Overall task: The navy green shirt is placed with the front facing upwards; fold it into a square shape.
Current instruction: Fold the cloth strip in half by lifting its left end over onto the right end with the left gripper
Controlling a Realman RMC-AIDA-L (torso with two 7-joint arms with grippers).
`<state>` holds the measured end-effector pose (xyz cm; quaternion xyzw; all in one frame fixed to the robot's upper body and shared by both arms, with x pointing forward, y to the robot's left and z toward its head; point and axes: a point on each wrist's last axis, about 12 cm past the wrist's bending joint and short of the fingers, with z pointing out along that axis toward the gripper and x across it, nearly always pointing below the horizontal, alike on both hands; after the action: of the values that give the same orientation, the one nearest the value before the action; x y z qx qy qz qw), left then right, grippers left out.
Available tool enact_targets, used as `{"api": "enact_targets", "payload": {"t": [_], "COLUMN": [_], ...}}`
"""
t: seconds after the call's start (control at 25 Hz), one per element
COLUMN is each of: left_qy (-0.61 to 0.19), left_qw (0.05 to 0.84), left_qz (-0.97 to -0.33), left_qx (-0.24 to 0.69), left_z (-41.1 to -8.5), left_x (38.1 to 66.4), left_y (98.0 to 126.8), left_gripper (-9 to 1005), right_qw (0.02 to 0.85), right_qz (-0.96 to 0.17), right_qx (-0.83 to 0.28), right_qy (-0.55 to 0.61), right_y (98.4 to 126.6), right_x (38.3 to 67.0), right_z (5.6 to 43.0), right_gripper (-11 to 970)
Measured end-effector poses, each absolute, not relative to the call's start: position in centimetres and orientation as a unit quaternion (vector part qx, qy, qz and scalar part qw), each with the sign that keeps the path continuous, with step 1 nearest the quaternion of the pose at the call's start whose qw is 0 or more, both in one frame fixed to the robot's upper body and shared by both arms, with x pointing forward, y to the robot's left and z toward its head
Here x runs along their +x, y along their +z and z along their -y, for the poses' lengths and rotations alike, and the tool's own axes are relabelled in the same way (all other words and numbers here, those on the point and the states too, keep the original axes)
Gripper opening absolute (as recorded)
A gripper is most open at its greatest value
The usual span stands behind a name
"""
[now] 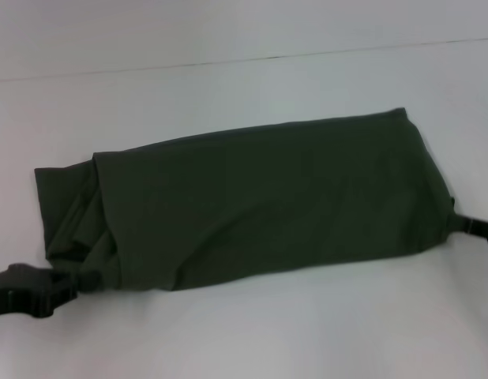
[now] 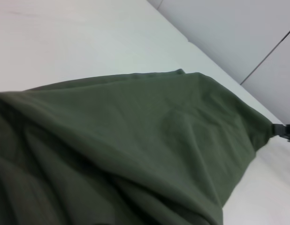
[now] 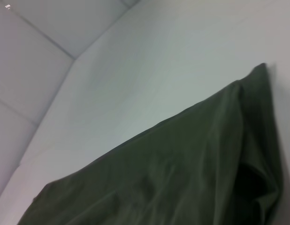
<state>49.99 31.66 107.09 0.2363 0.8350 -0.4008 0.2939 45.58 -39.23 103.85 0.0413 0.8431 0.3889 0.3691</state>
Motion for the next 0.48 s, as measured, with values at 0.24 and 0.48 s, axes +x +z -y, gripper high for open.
{"api": "enact_targets", "payload": {"t": [0.24, 0.48], "left_qy": [-0.392, -0.392], "left_qw": [0.285, 0.283], "left_qz": [-0.843, -0.845], "left_qx": [0.232, 0.23], "left_z": [-32.7, -33.7], "left_x": [48.7, 47.6], "left_y": [106.7, 106.5], "left_gripper": [109, 113], "right_qw": [0.368, 0.38], "right_qz": [-0.838, -0.832], "right_qx": [0.024, 0.053], "right_qy": [0.401, 0.401], "right_y": [103.2, 102.8], "right_x": [42.2, 38.7], "right_z": [39.4, 40.5], "right_gripper": [9, 9]}}
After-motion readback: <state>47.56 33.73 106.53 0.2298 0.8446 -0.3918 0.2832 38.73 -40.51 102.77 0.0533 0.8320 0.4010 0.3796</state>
